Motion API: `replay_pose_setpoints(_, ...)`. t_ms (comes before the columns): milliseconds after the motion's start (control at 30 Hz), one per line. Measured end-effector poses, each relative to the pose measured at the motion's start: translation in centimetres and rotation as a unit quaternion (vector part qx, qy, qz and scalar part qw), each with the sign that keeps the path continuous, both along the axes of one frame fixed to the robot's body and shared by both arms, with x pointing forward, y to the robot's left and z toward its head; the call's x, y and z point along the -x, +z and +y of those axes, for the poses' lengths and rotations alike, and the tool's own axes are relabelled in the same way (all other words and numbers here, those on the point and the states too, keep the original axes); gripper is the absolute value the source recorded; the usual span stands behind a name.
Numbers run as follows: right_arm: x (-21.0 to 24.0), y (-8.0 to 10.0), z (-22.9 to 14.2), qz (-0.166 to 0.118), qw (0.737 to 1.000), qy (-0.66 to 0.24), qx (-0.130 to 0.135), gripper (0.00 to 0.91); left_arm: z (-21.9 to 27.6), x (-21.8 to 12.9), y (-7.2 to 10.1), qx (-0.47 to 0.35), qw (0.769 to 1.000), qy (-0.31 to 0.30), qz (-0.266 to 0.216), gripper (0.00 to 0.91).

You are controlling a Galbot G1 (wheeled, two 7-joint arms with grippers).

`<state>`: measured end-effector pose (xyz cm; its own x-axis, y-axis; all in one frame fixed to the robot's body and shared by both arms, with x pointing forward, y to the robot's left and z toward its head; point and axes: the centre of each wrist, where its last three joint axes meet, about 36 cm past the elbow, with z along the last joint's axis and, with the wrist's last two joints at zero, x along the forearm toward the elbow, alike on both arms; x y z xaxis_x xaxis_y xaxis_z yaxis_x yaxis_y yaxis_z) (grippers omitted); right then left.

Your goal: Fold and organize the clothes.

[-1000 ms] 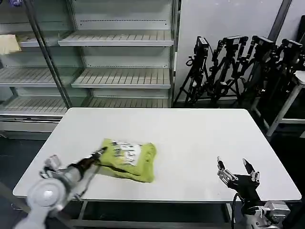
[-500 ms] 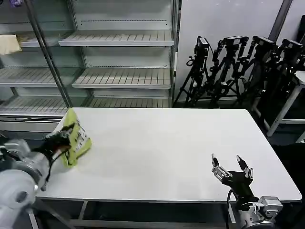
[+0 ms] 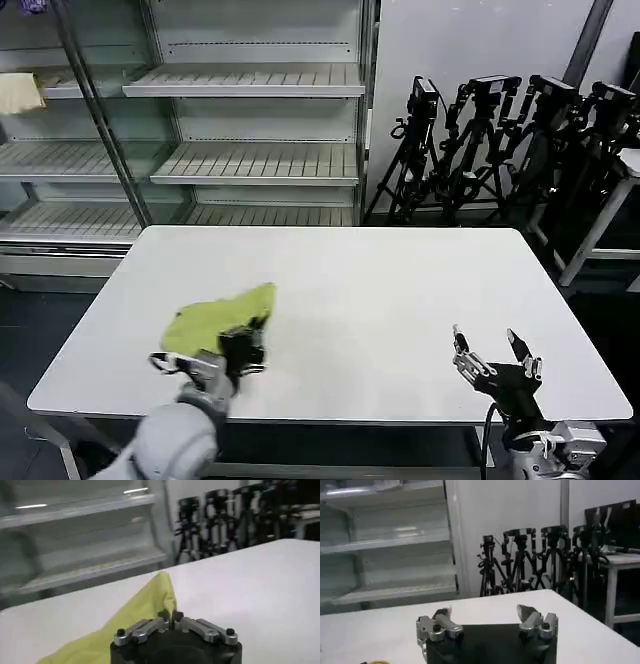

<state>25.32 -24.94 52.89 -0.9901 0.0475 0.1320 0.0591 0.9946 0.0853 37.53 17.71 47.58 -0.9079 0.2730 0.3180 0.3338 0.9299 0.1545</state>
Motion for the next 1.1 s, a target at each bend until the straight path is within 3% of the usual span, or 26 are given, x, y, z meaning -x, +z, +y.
replay_pose_setpoints(167, 0.3, 0.2, -0.1, 0.0, 1.0, -0.006, 0.0, 0.907, -4.0, -1.1, -0.7, 0.015, 0.999, -0.031, 0.005, 0.02)
replay_pose_setpoints(200, 0.4, 0.2, -0.1, 0.001, 1.0, -0.007, 0.0, 0.907, -4.6, -1.3, -0.7, 0.018, 0.999, -0.035, 0.005, 0.191)
replay_pose_setpoints(233, 0.4, 0.3, -0.1, 0.001, 1.0, -0.008, 0.0, 0.907, -5.4, -1.6, -0.9, 0.022, 0.999, -0.041, 0.007, 0.836)
replay_pose_setpoints(267, 0.5, 0.3, -0.1, 0.002, 1.0, -0.008, 0.0, 0.907, -6.0, -1.9, -0.9, 0.025, 0.999, -0.046, 0.008, 0.907)
replay_pose_setpoints(733, 1.0, 0.6, 0.1, 0.001, 1.0, -0.012, 0.012, 0.907, -10.4, -3.0, 0.7, 0.157, 0.984, -0.087, 0.006, 0.907)
replay_pose_setpoints(933, 0.9, 0.7, 0.0, -0.004, 1.0, -0.007, 0.022, 0.907, -7.8, -2.3, 2.0, 0.198, 0.979, -0.056, -0.009, 0.907)
replay_pose_setpoints(1100, 0.7, 0.7, 0.2, -0.006, 1.0, 0.002, 0.028, 0.907, -3.0, -1.2, 2.7, 0.202, 0.979, 0.004, -0.015, 0.907)
